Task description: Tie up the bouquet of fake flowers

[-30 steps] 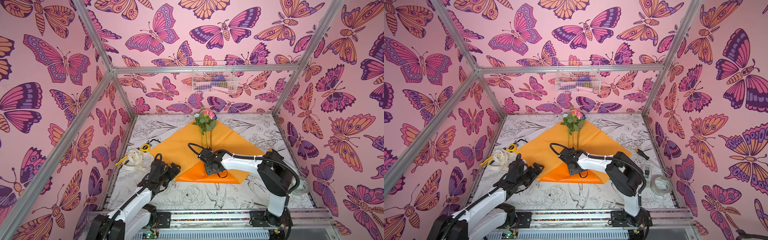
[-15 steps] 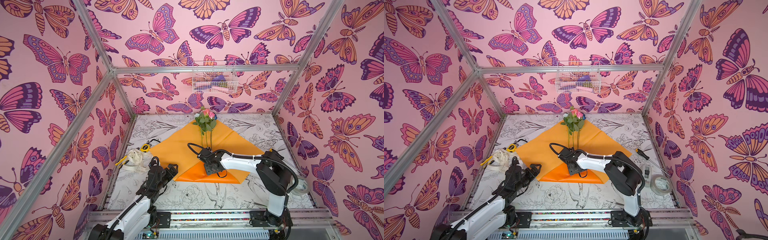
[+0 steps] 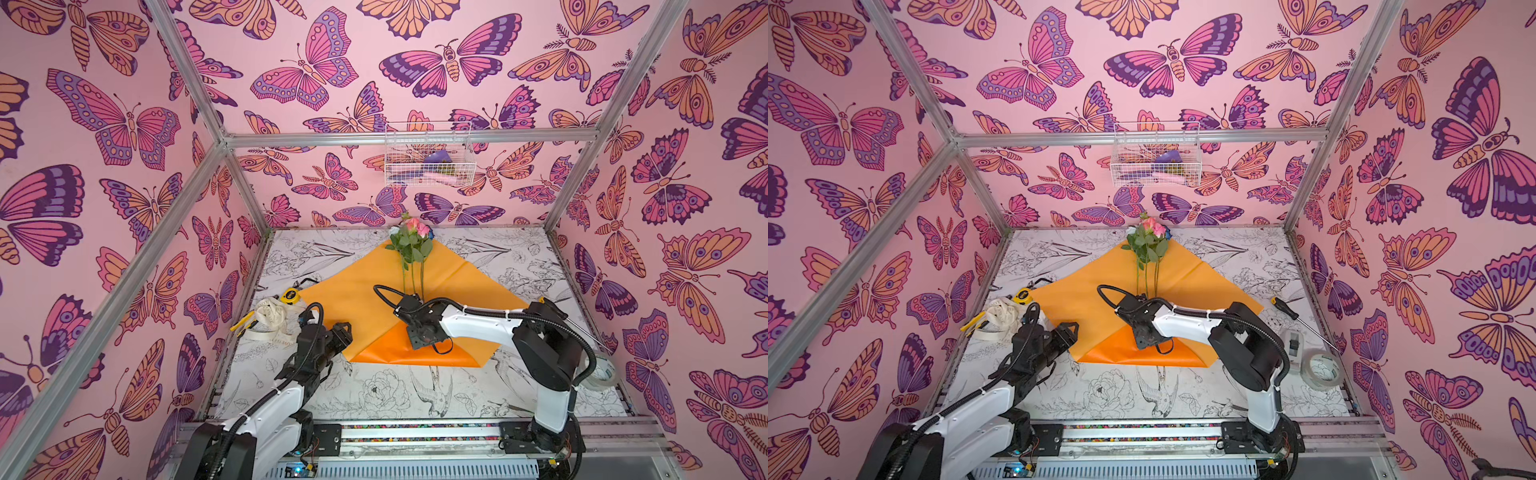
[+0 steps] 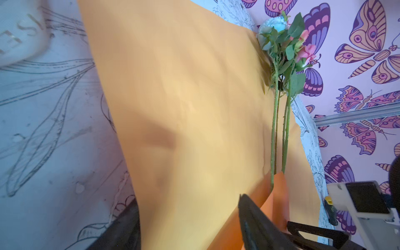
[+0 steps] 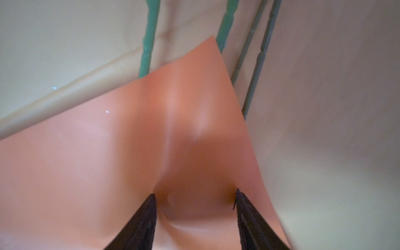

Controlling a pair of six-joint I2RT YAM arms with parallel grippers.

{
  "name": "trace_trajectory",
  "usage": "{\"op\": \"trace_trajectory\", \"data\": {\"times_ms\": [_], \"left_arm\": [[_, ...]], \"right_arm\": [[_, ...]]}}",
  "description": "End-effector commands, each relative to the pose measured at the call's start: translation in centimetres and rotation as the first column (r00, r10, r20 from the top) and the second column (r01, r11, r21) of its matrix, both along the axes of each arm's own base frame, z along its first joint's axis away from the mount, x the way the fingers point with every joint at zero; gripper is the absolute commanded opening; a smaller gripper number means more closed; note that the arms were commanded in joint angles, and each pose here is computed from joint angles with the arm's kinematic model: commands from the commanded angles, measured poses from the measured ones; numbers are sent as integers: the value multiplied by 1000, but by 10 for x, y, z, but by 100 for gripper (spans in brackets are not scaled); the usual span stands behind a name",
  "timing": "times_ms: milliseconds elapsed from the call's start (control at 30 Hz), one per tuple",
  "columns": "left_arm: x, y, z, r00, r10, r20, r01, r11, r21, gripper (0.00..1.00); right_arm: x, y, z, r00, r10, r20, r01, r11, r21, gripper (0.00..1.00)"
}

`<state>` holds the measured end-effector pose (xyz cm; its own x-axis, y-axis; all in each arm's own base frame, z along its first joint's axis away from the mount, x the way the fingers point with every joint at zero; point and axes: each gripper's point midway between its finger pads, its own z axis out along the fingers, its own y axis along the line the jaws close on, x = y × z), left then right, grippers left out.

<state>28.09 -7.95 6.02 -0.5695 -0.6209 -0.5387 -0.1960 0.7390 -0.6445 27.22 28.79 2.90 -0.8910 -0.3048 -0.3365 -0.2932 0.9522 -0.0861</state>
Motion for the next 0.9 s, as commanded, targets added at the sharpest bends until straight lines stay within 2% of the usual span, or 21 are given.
{"op": "trace_trajectory", "data": {"times_ms": [0,100,300,533,867], "left_arm": [[12,-4,18,997,-34,73,33,999,16,52],[12,-7,22,995,-55,85,53,998,18,37],[11,-9,24,994,-65,90,65,998,10,18],[11,-9,23,994,-60,87,61,998,1,11],[10,-8,20,996,-45,73,46,999,-12,10]], "right_arm": [[-1,6,13,1000,22,-3,-22,1000,16,59],[-3,6,17,1000,25,-9,-25,999,21,58],[-11,11,25,999,44,-25,-43,998,51,55],[-26,32,37,992,125,-33,-121,987,110,50],[-62,78,28,948,301,-101,-268,929,254,42]]}}
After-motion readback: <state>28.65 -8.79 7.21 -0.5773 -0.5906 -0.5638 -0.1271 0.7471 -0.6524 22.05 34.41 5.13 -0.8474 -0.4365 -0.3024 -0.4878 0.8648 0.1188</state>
